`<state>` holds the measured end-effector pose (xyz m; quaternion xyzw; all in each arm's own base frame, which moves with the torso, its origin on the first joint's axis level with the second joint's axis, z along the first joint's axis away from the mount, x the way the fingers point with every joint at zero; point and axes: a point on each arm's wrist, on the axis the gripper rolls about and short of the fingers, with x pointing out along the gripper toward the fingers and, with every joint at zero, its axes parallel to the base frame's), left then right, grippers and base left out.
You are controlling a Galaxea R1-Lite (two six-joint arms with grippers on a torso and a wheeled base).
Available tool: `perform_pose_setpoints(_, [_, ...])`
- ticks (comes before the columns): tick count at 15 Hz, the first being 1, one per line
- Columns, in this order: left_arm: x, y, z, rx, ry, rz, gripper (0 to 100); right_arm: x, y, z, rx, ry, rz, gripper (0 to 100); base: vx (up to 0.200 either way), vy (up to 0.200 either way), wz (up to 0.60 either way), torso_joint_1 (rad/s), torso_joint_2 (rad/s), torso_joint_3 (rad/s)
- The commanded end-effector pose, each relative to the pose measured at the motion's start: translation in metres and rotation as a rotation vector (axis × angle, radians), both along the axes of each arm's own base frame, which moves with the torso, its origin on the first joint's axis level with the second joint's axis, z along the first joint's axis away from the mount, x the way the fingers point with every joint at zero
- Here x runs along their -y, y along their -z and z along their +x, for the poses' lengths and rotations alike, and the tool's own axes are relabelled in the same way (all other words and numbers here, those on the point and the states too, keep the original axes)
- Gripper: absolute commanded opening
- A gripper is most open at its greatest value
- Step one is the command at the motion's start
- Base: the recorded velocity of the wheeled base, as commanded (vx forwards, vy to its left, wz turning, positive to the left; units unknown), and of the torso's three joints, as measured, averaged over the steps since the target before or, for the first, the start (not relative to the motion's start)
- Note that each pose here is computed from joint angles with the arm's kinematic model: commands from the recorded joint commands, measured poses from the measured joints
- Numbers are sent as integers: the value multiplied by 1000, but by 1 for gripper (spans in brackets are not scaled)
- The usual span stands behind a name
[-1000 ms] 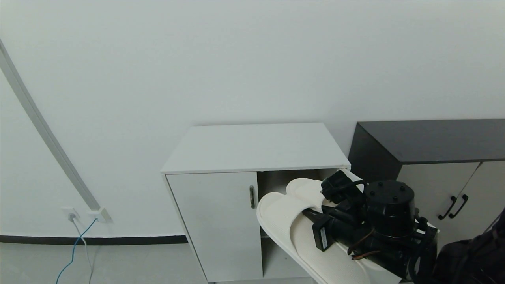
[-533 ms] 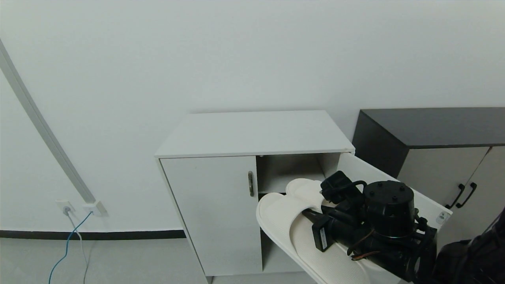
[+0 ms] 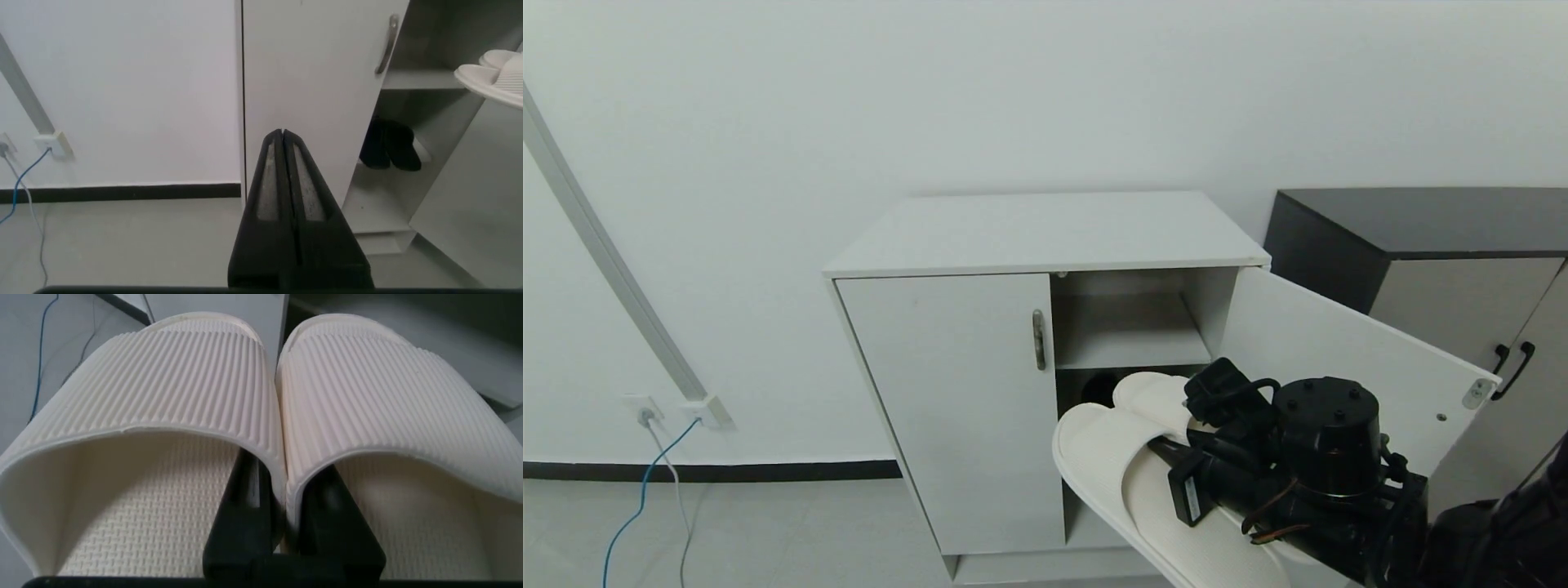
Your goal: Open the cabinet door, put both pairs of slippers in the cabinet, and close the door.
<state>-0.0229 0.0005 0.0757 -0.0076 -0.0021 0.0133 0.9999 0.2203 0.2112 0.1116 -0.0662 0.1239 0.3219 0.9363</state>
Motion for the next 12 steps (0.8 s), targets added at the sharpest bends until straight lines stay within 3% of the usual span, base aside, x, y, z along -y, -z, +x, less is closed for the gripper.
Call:
perform_pose_setpoints(1, [0, 0, 0, -1, -1, 0, 0, -1, 0, 0, 0, -3, -2, 0, 0, 0, 0, -178, 500, 330])
perform_pose_setpoints(12, [0, 0, 0, -1, -1, 0, 0, 1, 2, -2, 13, -6, 0, 0, 0, 0, 0, -122, 465, 345])
